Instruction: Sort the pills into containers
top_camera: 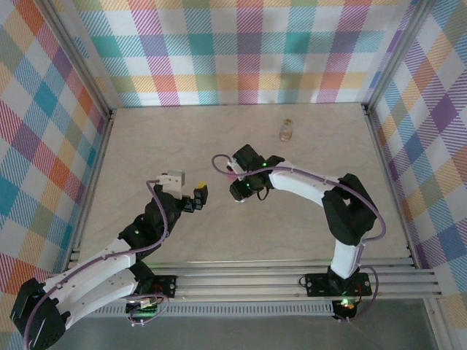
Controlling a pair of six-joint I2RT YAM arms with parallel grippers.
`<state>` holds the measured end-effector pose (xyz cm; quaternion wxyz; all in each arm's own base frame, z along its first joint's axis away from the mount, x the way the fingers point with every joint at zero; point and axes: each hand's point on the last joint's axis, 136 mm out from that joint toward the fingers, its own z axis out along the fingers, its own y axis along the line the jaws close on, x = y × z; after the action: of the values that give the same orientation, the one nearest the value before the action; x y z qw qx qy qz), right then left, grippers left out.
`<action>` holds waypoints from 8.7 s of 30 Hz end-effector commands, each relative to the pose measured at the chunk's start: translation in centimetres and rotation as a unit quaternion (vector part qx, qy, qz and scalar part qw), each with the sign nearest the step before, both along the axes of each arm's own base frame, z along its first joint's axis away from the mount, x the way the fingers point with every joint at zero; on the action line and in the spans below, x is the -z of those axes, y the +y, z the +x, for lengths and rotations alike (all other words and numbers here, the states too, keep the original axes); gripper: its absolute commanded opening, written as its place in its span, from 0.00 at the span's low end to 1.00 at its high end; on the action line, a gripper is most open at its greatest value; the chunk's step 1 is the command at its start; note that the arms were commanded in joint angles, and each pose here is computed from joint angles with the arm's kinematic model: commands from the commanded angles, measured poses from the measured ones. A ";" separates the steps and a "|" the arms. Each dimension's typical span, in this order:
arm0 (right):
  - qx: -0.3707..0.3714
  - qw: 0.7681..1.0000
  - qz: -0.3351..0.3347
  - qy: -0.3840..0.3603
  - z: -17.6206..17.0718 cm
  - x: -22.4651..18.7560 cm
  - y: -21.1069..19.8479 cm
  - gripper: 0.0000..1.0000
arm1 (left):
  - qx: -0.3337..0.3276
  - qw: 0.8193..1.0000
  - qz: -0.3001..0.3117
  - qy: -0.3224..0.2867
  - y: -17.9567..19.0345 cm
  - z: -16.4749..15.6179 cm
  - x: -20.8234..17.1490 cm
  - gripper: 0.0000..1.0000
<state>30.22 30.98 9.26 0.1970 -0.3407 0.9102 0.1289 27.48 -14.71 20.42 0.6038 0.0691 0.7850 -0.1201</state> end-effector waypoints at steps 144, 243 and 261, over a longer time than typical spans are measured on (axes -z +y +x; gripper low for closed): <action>0.126 0.871 0.469 -0.079 3.4 -23.2 0.5 0.67 | 0.359 0.919 -0.003 -0.165 -17.1 2.4 -5.5 0.00; 0.108 0.903 0.410 -0.074 1.4 -21.4 -5.8 0.77 | 0.420 0.902 -0.007 -0.096 -18.9 0.7 -2.2 0.00; 0.051 0.974 0.204 -0.087 -0.6 -13.5 -3.3 0.79 | 0.404 0.910 0.015 -0.086 -18.7 1.5 -2.2 0.00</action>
<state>32.15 26.58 26.58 0.4019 -0.1901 0.8371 0.3187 28.10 -32.67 18.74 0.5205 0.3973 0.6766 -0.3369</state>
